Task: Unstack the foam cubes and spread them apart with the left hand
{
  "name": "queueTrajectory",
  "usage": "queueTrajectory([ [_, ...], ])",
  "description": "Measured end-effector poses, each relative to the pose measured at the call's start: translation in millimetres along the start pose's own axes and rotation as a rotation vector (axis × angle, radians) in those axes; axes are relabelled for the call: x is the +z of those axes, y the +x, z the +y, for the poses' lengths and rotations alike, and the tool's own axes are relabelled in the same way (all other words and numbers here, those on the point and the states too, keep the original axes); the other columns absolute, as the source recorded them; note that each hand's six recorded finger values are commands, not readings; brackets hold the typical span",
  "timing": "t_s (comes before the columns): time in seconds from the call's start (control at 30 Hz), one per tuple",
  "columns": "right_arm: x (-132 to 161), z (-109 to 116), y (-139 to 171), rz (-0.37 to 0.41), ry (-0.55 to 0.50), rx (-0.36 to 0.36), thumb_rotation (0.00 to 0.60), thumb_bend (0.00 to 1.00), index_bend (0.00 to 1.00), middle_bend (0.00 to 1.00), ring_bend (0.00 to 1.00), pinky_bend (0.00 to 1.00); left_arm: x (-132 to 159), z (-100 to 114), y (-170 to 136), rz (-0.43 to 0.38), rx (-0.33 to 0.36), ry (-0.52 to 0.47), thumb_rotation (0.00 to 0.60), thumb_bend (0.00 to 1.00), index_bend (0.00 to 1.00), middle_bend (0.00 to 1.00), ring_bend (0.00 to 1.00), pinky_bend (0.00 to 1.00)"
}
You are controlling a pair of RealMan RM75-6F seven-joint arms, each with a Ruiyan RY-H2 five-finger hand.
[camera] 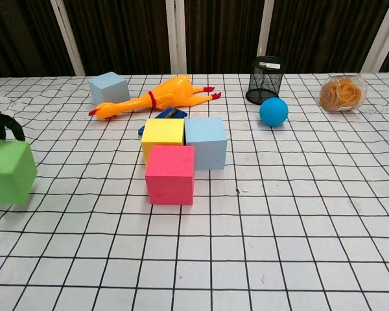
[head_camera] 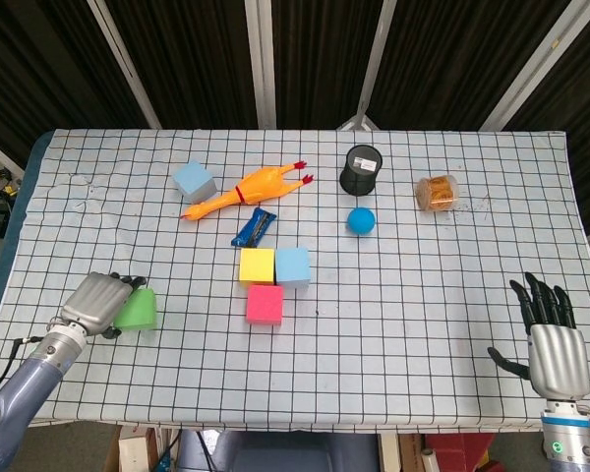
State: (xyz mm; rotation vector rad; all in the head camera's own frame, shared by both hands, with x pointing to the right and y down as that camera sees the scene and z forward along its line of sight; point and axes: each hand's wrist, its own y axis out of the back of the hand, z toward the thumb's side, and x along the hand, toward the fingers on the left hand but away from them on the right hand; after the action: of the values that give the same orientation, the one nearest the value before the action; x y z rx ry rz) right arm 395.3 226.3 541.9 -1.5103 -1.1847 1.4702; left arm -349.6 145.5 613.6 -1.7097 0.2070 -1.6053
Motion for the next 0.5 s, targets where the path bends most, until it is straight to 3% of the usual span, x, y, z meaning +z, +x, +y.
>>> queueTrajectory([
  [0.2, 0.8, -1.0, 0.3, 0.000, 0.003, 0.006, 0.600, 0.04, 0.11, 0.00, 0.06, 0.00, 0.0, -10.3, 2.3, -0.022, -0.063, -0.025, 0.600, 0.00, 0.03, 0.00, 0.00, 0.31],
  [0.5, 0.3, -4.7, -1.5, -0.003, 0.007, 0.025, 0.600, 0.04, 0.11, 0.00, 0.06, 0.00, 11.5, 21.3, 8.8, -0.058, 0.056, -0.142, 0.600, 0.00, 0.05, 0.00, 0.00, 0.31],
])
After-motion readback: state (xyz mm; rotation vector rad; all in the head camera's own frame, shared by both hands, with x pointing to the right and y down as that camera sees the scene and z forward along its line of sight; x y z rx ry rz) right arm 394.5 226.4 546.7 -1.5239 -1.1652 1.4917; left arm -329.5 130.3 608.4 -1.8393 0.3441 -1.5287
